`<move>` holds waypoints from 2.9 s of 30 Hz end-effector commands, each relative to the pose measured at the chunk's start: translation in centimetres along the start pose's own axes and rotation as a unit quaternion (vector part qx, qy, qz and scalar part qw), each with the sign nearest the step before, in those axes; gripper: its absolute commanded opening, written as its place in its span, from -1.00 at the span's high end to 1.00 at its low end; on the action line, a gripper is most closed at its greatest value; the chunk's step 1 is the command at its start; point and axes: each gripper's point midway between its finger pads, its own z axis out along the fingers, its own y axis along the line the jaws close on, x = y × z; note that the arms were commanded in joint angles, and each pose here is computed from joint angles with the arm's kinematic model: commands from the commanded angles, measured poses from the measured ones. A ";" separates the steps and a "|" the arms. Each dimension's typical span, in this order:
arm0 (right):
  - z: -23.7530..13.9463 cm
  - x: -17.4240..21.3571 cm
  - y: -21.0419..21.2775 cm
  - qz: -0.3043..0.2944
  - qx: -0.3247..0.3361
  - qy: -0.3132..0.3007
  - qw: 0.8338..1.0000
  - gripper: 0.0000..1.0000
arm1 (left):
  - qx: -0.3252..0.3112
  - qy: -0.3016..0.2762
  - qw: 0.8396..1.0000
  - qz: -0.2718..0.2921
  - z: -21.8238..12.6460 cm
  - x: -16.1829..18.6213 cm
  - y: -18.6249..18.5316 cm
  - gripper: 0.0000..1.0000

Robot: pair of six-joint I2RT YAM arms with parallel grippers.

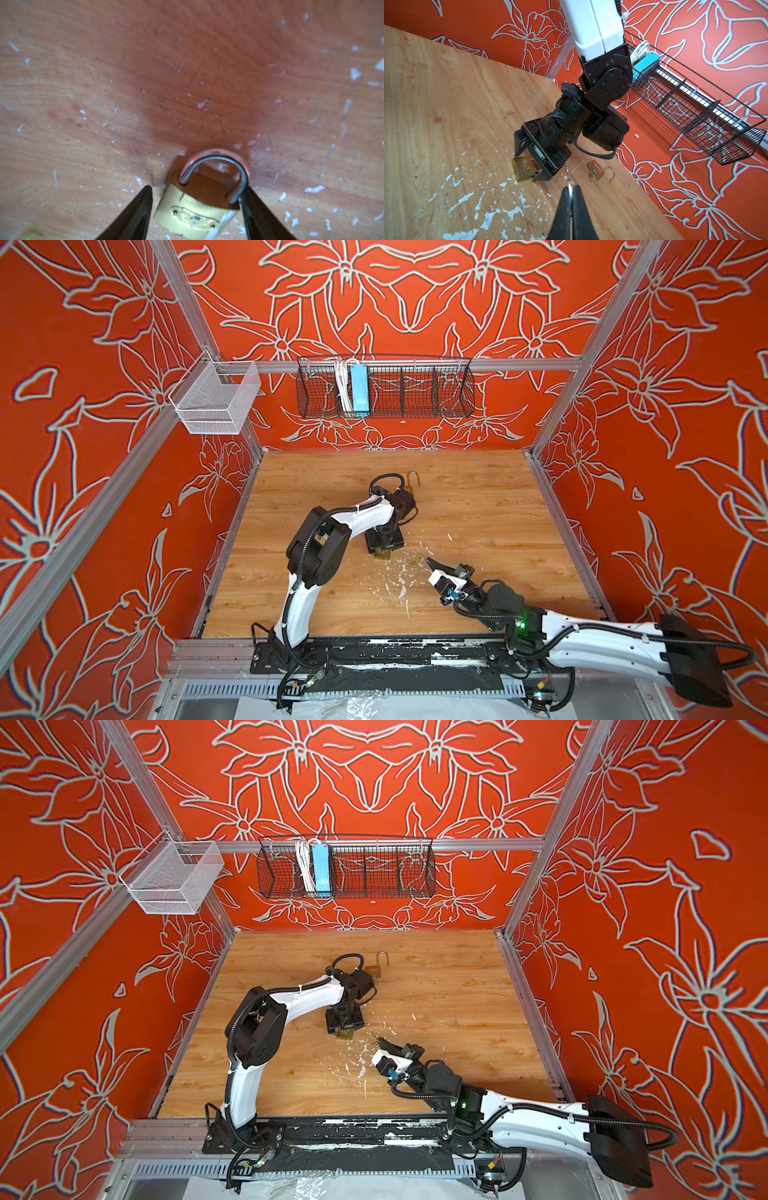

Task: Unlock with the key
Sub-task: 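Lower the left gripper onto the small brass padlock and grasp its body, then lift the padlock with the left gripper while right turns the key upward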

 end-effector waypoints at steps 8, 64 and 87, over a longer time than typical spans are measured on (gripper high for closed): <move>0.3 0.7 0.7 -0.003 -0.006 0.010 1.000 1.00 | -0.021 0.004 0.994 0.104 1.4 2.1 0.5 -0.35; 5.9 -3.5 6.0 -0.306 0.053 -0.035 0.950 1.00 | 0.228 -0.074 0.951 -0.194 -15.0 0.5 5.6 1.00; 10.3 -3.7 9.9 -0.513 0.030 -0.043 0.856 1.00 | 0.209 0.070 0.966 -0.137 -14.5 2.4 5.2 1.00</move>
